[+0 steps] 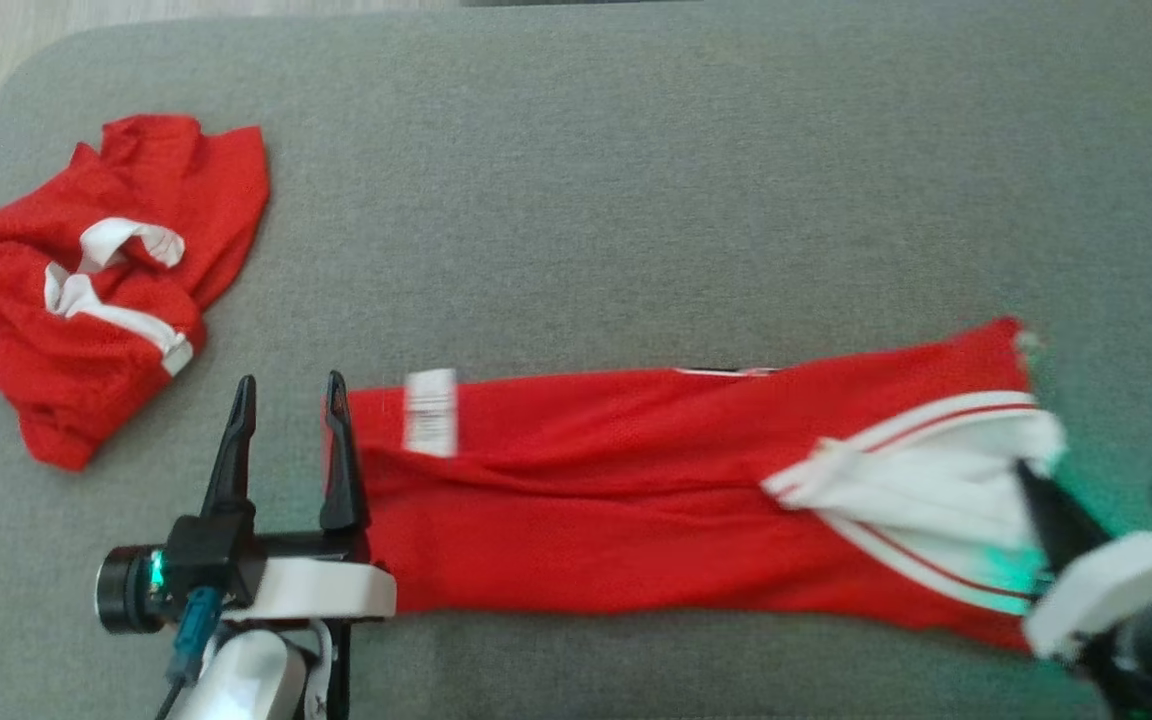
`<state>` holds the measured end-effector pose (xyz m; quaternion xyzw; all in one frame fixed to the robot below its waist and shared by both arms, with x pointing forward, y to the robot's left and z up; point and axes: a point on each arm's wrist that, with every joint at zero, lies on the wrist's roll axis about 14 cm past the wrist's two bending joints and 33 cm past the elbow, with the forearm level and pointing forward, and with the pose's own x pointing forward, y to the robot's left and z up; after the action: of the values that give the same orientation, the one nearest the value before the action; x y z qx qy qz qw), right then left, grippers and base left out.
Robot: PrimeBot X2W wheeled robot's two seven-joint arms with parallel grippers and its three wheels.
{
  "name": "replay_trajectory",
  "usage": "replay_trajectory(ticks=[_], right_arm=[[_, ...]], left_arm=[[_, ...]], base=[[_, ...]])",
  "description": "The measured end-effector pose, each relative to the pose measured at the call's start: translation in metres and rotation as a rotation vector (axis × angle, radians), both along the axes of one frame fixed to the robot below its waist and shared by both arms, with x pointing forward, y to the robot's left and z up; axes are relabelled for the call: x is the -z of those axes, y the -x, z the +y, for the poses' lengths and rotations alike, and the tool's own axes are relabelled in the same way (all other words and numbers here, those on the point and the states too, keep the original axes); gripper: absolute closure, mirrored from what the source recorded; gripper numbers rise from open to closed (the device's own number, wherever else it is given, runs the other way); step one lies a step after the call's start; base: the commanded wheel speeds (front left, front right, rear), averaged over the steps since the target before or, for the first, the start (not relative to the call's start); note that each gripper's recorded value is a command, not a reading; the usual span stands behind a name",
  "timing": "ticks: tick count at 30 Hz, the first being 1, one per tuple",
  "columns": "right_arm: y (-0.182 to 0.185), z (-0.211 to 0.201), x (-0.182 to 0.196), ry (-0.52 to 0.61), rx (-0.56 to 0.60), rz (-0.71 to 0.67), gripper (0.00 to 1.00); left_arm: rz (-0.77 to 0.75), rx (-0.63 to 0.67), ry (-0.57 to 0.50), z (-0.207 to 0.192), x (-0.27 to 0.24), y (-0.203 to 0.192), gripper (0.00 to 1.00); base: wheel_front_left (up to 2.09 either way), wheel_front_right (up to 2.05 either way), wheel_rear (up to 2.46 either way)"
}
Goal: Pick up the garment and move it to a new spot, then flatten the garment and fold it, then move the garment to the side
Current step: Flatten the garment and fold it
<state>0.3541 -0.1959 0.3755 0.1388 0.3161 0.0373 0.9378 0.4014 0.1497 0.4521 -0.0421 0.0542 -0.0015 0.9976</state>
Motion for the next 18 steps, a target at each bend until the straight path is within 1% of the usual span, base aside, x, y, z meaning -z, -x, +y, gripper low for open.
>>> replay_trajectory(ticks=[5,7,9,11,13,16,18], right_arm=[[0.012,-0.055,-0.011,0.082,0.124,-0.012,1.0],[0.016,-0.067,-0.016,0.113,0.141,-0.016,1.0],[0.015,-0.069,-0.024,0.127,0.135,-0.025,1.0],[0.008,-0.062,-0.038,0.132,0.106,-0.059,1.0],[0.001,-0.045,-0.054,0.122,0.05,-0.091,1.0],[-0.009,-0.007,-0.071,0.09,-0.061,-0.122,1.0],[-0.017,0.027,-0.083,0.033,-0.137,-0.153,1.0]], left_arm=[[-0.016,0.013,0.007,-0.004,-0.005,-0.003,0.0],[-0.021,0.02,0.008,-0.006,-0.007,-0.003,0.0],[-0.024,0.029,0.011,-0.009,-0.008,-0.004,0.0],[-0.028,0.035,0.013,-0.011,-0.009,-0.005,0.0],[-0.03,0.042,0.014,-0.013,-0.009,-0.005,0.0],[-0.03,0.046,0.014,-0.014,-0.01,-0.005,0.0],[-0.031,0.051,0.017,-0.014,-0.01,-0.005,0.0]], base=[[0.0,0.0,0.0],[0.0,0.0,0.0],[0.0,0.0,0.0],[0.0,0.0,0.0],[0.0,0.0,0.0],[0.0,0.0,0.0],[0.0,0.0,0.0]])
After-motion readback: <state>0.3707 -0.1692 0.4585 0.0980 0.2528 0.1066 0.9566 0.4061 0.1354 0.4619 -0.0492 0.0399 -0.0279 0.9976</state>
